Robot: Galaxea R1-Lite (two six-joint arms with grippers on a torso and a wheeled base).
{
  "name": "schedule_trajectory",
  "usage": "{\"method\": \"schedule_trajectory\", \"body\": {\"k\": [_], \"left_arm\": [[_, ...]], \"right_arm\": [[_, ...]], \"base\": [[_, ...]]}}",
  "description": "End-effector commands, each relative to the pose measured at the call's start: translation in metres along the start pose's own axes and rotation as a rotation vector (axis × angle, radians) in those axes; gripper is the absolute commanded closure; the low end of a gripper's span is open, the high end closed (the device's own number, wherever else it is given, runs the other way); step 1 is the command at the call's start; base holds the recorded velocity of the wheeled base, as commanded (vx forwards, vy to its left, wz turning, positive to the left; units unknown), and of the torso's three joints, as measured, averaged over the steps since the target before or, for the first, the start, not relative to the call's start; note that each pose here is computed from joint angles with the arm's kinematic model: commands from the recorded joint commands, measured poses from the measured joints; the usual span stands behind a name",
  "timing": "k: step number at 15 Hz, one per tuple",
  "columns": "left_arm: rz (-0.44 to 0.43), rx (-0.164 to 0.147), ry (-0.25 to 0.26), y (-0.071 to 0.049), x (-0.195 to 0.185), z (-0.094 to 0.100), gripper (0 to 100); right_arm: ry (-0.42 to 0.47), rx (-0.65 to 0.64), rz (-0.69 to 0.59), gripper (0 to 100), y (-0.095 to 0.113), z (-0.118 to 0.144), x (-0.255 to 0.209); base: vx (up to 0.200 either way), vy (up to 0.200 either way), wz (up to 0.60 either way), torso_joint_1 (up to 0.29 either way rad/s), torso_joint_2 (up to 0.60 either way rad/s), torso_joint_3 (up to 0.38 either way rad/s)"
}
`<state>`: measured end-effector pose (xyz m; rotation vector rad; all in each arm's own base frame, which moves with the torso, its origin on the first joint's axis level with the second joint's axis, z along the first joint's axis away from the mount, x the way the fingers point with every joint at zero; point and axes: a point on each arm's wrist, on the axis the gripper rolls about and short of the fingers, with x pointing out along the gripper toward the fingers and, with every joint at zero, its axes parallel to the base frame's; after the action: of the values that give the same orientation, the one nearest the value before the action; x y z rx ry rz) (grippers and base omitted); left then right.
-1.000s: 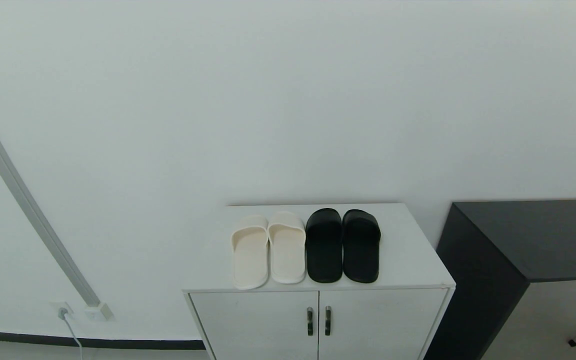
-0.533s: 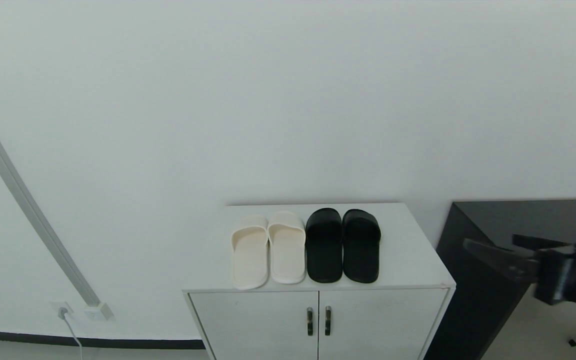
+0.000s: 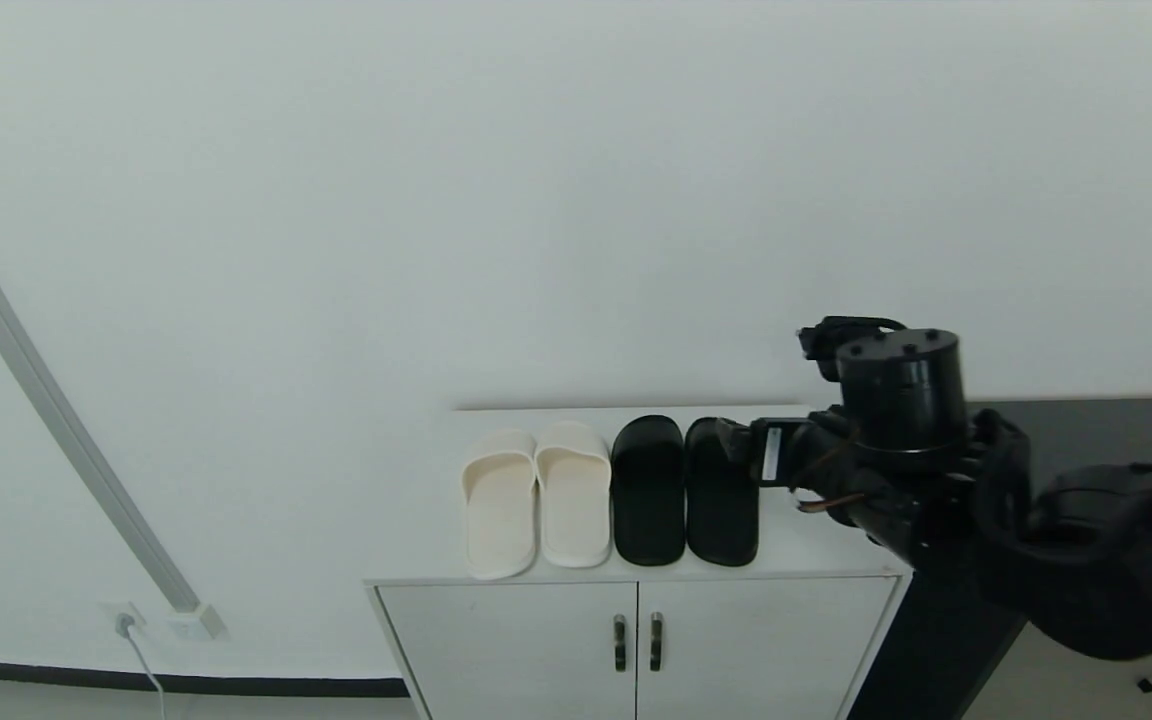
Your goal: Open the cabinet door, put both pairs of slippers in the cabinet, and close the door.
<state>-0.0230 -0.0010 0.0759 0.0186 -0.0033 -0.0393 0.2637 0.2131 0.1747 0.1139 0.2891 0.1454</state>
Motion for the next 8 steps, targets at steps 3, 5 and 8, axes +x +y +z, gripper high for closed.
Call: {"method": "schedule_trajectory", "body": {"k": [3, 5, 8], "left_arm": [[-0.001, 0.0, 0.001, 0.0, 0.0, 0.0, 100], [-0.001, 0.0, 0.001, 0.0, 0.0, 0.0, 100], [-0.001, 0.0, 0.001, 0.0, 0.0, 0.0, 100]], "right_arm": [[0.047, -0.043, -0.038, 0, 0.036, -0.042, 0.059], [0.065, -0.044, -0.032, 0, 0.042, -0.052, 0.067], [0.087, -0.033, -0.036, 0, 0.049, -0.068, 0.085]], "base": [[0.0, 0.0, 0.0, 0.0, 0.0, 0.0], [0.0, 0.0, 0.0, 0.0, 0.0, 0.0], [0.0, 0.0, 0.0, 0.0, 0.0, 0.0]]}}
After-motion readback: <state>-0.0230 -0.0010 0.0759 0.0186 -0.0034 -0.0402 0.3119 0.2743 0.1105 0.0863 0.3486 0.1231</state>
